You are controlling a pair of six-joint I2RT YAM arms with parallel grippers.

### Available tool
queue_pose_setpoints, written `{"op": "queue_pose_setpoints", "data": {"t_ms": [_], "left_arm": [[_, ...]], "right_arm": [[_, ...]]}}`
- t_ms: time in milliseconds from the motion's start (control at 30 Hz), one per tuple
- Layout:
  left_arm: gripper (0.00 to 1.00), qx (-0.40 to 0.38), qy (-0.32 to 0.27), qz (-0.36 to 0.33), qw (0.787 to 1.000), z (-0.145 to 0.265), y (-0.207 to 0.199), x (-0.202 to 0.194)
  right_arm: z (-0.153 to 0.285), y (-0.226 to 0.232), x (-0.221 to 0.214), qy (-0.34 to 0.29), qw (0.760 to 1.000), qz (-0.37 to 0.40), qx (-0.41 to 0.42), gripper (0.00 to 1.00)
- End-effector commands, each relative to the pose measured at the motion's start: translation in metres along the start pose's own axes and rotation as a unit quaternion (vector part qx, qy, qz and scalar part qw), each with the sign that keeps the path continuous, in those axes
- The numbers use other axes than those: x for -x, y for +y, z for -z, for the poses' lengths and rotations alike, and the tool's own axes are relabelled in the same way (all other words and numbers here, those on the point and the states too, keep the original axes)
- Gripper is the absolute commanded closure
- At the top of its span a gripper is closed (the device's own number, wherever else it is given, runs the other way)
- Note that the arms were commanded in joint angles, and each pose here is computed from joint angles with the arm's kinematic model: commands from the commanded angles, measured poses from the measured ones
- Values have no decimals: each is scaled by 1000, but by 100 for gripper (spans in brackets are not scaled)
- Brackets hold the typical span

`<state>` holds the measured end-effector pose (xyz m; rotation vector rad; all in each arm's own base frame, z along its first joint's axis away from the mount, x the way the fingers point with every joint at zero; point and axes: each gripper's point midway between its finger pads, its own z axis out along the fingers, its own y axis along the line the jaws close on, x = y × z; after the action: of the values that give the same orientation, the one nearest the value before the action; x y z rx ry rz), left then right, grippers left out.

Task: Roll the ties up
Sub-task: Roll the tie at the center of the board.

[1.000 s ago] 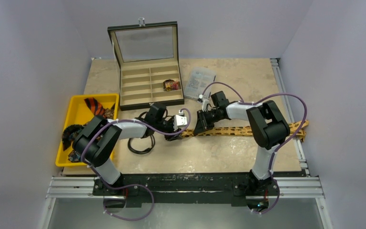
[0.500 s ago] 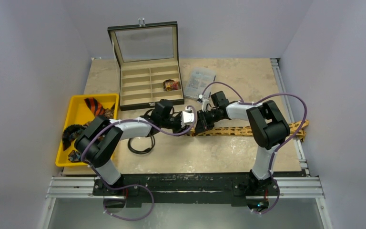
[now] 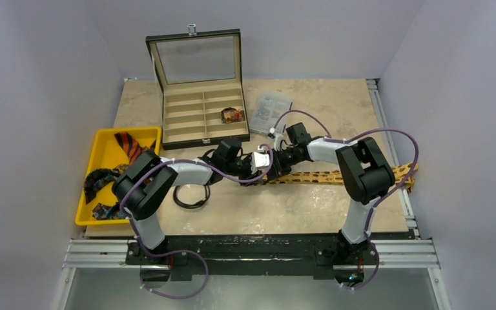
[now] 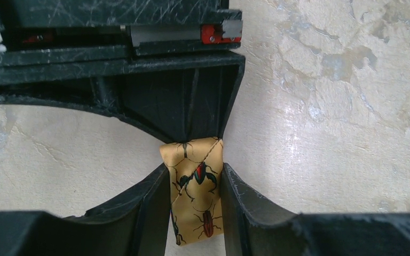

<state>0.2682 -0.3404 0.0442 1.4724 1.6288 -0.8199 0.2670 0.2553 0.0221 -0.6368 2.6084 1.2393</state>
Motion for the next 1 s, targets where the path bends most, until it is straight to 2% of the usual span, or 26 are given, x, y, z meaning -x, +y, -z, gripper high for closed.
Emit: {"op": "queue_pose_setpoints", "data": {"t_ms": [0, 167, 333, 400, 667, 967], "left_arm": [[64, 3, 1, -18, 1000, 2, -1, -1], [64, 4, 4, -20, 1000, 2, 1, -2], [64, -3, 7, -23, 1000, -2, 1, -2], [64, -6, 9, -21, 1000, -3, 2, -2], [64, -14, 22, -8, 1000, -11, -1, -8], [64, -17, 24, -10, 1000, -13, 0, -10]], "right_arm": [[18, 9, 3, -6, 999, 33, -6, 81], [40, 6, 1, -9, 999, 35, 7, 73], [54, 17, 9, -30, 999, 28, 29, 54], [53, 23, 16, -42, 998, 5, 45, 50], [33, 27, 22, -50, 997, -17, 59, 48], [19, 9, 18, -36, 998, -21, 38, 52]]}}
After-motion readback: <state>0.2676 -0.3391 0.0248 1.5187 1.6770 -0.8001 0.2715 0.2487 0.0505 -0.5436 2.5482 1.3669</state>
